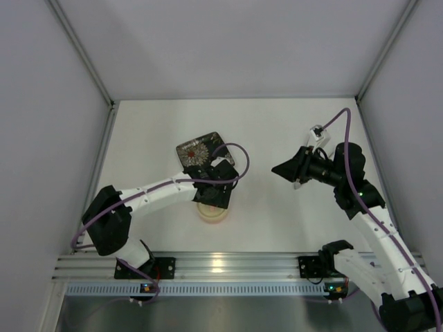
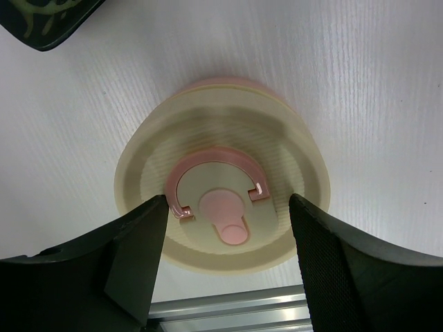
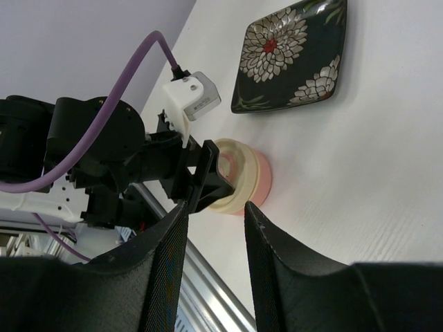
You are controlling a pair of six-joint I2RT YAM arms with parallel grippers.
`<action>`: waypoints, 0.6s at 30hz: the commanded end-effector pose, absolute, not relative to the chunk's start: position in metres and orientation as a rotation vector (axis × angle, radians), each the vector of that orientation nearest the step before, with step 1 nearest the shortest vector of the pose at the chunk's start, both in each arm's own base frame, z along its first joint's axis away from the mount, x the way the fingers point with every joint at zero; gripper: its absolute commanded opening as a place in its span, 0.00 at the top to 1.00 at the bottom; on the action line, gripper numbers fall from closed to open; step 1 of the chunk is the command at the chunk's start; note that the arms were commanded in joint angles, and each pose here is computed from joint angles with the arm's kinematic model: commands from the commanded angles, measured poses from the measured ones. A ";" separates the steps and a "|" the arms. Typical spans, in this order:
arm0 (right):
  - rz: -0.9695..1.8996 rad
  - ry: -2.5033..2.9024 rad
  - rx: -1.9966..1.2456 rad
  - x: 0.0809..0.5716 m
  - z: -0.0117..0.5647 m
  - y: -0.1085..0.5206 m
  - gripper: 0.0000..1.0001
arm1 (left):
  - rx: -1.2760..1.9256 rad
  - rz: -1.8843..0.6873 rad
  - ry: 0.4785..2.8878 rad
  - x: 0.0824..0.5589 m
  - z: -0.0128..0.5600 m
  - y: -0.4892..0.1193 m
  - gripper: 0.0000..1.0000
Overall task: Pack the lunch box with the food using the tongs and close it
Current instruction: Close the box lid on the packing box.
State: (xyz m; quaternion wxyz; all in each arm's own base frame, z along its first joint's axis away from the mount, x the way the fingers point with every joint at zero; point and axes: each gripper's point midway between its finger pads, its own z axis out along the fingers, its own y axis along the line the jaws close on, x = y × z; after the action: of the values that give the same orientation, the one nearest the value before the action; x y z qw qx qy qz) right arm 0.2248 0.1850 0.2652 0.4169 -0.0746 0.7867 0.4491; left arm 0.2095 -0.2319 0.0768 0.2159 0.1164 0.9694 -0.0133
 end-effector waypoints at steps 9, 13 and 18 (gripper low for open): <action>1.118 1.971 -0.217 0.224 0.261 0.183 0.62 | 0.308 -0.038 2.725 0.211 0.052 -0.232 0.24; 1.117 1.971 -0.221 0.223 0.261 0.183 0.62 | 0.293 -0.053 2.698 0.213 0.063 -0.231 0.23; 1.118 1.970 -0.220 0.223 0.263 0.183 0.62 | 0.297 -0.100 2.684 0.216 0.079 -0.238 0.22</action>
State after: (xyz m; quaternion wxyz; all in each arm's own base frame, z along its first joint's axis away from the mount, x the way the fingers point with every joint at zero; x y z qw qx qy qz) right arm 0.2235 0.1849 0.2581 0.4117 -0.0789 0.7904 0.4466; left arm 0.2175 -0.2404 0.0763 0.2225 0.1074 0.9684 -0.0343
